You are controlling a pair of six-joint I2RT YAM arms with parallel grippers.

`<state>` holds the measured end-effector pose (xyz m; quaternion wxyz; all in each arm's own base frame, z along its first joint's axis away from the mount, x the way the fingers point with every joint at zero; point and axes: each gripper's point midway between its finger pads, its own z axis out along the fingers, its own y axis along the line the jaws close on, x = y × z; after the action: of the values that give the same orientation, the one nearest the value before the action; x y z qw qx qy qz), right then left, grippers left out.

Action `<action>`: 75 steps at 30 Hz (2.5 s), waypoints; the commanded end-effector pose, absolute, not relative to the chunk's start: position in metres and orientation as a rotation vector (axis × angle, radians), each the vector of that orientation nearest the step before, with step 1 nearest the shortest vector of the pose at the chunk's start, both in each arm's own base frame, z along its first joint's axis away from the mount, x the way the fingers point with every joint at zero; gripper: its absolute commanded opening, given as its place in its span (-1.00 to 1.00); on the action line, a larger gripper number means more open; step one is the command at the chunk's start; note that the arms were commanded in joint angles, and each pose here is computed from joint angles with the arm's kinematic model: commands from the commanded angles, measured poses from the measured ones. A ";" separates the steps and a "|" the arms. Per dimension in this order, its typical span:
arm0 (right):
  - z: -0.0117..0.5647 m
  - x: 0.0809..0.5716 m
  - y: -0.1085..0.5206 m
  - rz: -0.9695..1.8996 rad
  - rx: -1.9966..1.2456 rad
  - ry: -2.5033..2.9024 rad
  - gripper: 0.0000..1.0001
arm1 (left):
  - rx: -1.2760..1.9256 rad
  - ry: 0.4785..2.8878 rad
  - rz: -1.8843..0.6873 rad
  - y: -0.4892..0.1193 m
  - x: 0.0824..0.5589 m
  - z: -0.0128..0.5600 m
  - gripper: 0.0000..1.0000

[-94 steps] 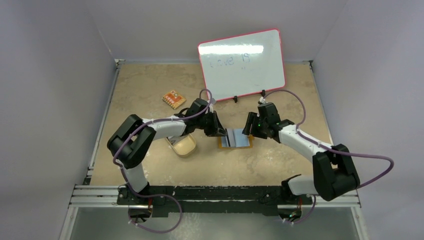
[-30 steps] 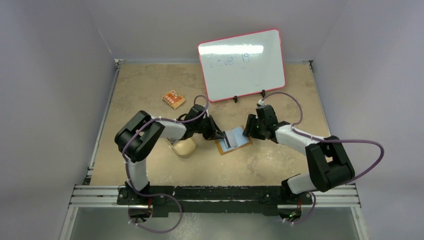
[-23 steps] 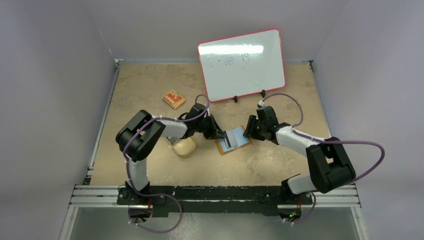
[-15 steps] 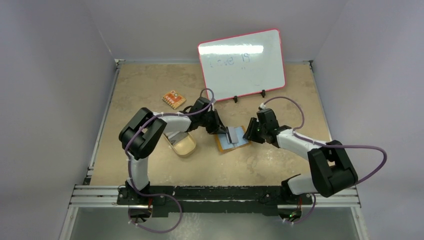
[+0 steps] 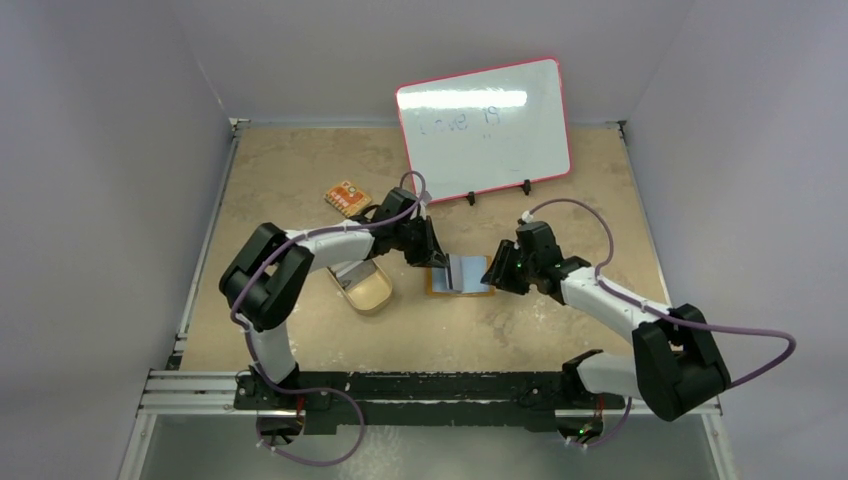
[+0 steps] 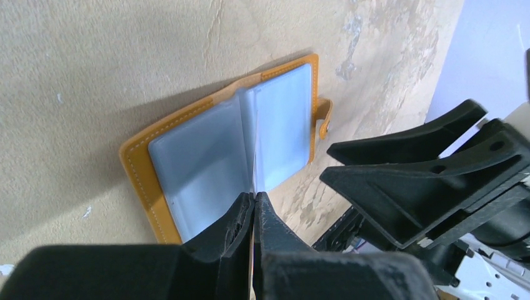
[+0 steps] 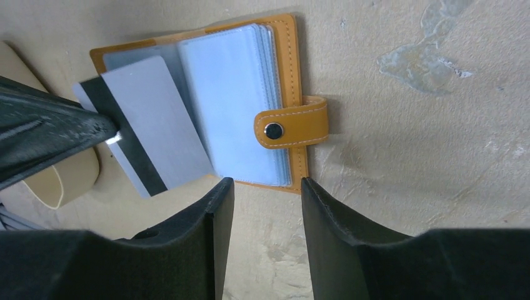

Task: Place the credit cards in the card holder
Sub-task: Insert the credit card into the card holder.

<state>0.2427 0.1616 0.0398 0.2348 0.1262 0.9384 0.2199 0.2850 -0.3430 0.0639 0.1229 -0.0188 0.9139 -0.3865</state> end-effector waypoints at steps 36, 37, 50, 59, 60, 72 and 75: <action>0.012 0.271 0.153 0.408 0.142 2.627 0.00 | -0.003 2.711 -1.193 -0.341 0.290 0.031 -1.00; 0.011 0.270 0.153 0.407 0.142 2.628 0.00 | -0.001 2.712 -1.194 -0.342 0.291 0.031 -1.00; 0.009 0.268 0.151 0.398 0.148 2.633 -0.02 | 0.059 2.684 -1.227 -0.346 0.296 0.040 -1.00; 0.006 0.270 0.151 0.396 0.150 2.627 -0.04 | 0.113 2.670 -1.308 -0.352 0.291 0.052 -1.00; 0.006 0.271 0.151 0.393 0.153 2.626 -0.03 | 0.121 2.673 -1.320 -0.354 0.290 0.052 -1.00; 0.005 0.270 0.150 0.390 0.155 2.625 -0.04 | 0.102 2.689 -1.286 -0.353 0.298 0.042 -1.00; 0.006 0.270 0.150 0.391 0.157 2.625 -0.04 | 0.052 2.680 -1.261 -0.350 0.302 0.039 -1.00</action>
<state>0.2858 0.1572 0.0216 0.2682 0.0534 0.9487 0.1585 0.2849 -0.3513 0.0400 0.0577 0.0281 0.9001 -0.4309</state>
